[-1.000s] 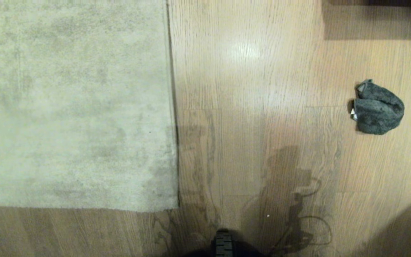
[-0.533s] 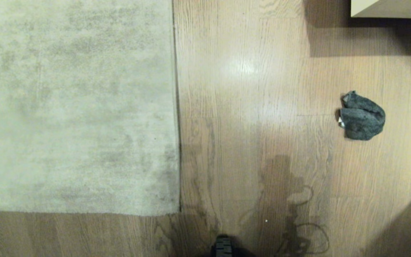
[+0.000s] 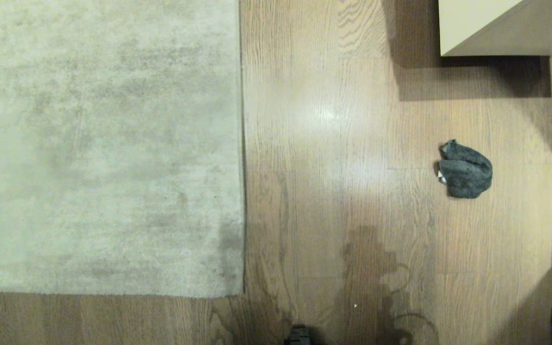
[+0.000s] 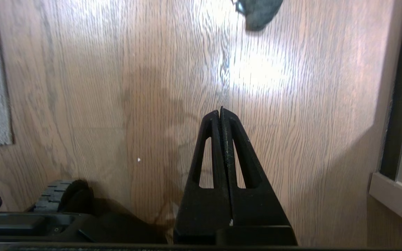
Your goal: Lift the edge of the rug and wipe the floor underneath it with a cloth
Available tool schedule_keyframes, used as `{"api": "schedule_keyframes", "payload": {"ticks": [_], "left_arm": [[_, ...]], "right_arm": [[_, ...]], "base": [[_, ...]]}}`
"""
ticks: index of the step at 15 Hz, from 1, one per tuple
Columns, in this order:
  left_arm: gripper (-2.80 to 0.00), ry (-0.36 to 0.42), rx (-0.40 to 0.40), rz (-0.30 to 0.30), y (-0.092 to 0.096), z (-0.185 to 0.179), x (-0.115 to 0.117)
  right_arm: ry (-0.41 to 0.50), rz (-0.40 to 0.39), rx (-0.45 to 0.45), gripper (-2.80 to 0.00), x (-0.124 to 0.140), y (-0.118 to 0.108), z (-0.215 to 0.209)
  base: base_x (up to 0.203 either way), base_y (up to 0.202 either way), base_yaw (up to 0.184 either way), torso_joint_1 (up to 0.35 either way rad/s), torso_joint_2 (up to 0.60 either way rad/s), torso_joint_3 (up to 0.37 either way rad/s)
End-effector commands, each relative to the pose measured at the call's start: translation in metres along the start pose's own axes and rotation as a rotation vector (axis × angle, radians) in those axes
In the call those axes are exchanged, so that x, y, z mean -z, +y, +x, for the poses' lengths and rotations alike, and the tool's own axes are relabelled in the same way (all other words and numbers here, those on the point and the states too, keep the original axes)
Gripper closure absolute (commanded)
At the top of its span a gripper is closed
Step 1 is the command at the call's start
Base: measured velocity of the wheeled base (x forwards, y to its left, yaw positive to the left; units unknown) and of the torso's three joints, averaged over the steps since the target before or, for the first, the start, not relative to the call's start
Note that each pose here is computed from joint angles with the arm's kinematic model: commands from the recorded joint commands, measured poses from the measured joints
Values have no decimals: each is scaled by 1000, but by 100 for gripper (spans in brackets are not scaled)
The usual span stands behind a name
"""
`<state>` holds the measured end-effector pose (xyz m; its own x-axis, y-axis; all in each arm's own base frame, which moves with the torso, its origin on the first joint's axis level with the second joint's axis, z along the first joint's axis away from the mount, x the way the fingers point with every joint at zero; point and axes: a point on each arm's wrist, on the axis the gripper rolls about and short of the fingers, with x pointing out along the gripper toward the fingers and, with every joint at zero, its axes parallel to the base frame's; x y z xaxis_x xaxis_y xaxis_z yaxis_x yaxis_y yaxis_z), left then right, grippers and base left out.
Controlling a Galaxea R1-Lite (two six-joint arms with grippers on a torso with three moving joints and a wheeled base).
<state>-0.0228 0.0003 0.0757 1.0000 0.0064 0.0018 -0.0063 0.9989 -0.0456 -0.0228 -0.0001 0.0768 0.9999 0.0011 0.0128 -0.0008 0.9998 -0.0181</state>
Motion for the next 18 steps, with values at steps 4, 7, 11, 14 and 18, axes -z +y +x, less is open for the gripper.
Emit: {"api": "schedule_keyframes", "payload": {"ticks": [4, 7, 11, 14, 18], "left_arm": [[0, 3, 0, 6, 0, 0, 0], [0, 2, 0, 4, 0, 0, 0], [0, 5, -1, 4, 0, 0, 0], [0, 5, -1, 4, 0, 0, 0], [0, 3, 0, 4, 0, 0, 0]], "right_arm": [[0, 0, 0, 0, 0, 0, 0], [1, 0, 1, 0, 0, 0, 0], [0, 0, 0, 0, 0, 0, 0], [0, 0, 0, 0, 0, 0, 0], [0, 0, 0, 0, 0, 0, 0]], "base": [[0, 0, 0, 5, 3, 202], [0, 0, 0, 3, 2, 203], [0, 0, 0, 3, 3, 205], [0, 0, 0, 6, 1, 203], [0, 0, 0, 2, 3, 201]]}}
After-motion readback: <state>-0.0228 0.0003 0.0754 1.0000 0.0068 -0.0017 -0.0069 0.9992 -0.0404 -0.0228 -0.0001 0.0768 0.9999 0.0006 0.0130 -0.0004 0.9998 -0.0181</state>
